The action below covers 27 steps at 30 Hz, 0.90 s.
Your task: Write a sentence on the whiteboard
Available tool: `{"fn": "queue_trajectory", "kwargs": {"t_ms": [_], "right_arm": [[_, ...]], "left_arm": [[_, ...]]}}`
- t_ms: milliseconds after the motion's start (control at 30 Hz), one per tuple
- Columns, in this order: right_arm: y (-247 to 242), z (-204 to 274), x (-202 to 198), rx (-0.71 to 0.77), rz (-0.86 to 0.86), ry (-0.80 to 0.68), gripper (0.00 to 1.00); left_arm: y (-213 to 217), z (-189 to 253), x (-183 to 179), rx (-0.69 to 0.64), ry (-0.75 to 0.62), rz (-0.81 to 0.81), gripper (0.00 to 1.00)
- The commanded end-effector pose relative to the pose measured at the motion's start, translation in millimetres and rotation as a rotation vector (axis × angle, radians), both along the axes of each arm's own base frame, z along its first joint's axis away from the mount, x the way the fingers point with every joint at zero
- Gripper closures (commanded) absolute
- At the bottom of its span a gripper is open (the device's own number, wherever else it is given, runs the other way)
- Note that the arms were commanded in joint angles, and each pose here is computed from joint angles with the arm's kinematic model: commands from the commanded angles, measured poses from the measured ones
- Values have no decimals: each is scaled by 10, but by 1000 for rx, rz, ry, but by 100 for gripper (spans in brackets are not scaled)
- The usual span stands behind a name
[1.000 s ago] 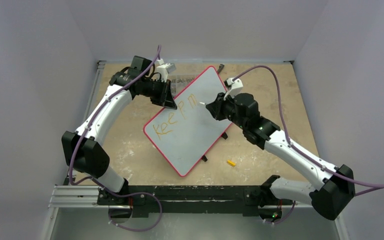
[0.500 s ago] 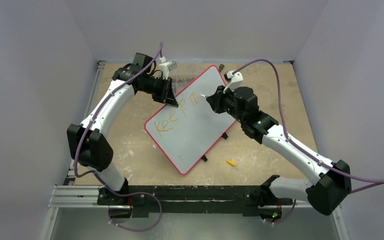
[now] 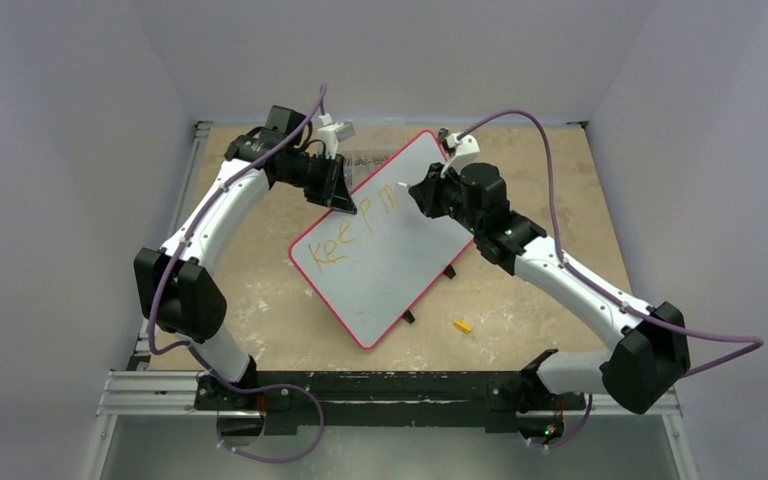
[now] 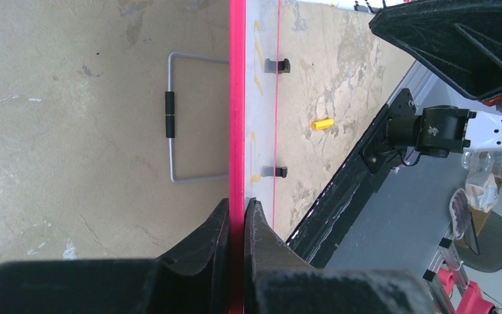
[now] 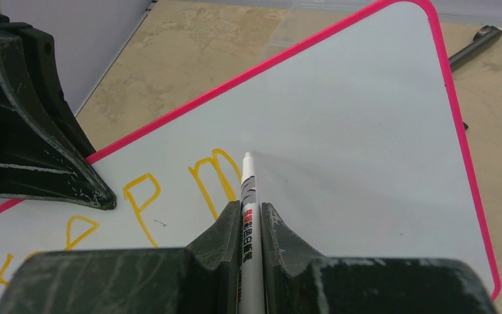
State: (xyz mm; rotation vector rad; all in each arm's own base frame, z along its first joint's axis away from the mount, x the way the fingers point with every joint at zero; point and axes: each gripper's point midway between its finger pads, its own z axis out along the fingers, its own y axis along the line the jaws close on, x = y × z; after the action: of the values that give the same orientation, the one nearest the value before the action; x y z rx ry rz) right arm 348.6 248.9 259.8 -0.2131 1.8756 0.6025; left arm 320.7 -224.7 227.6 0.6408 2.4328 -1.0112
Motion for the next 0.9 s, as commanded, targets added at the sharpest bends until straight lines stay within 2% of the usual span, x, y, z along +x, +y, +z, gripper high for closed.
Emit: {"fn": "queue_trajectory", "kwargs": {"t_ms": [0, 567, 867], "right_arm": [[84, 328, 95, 45, 26, -83, 100], [67, -74, -96, 28, 72, -7, 100], [-66, -218, -99, -16, 18, 15, 100]], "left_arm": [[78, -116, 57, 88, -65, -39, 100], [82, -85, 48, 85, -72, -36, 100], [75, -74, 40, 82, -74, -38, 100]]}}
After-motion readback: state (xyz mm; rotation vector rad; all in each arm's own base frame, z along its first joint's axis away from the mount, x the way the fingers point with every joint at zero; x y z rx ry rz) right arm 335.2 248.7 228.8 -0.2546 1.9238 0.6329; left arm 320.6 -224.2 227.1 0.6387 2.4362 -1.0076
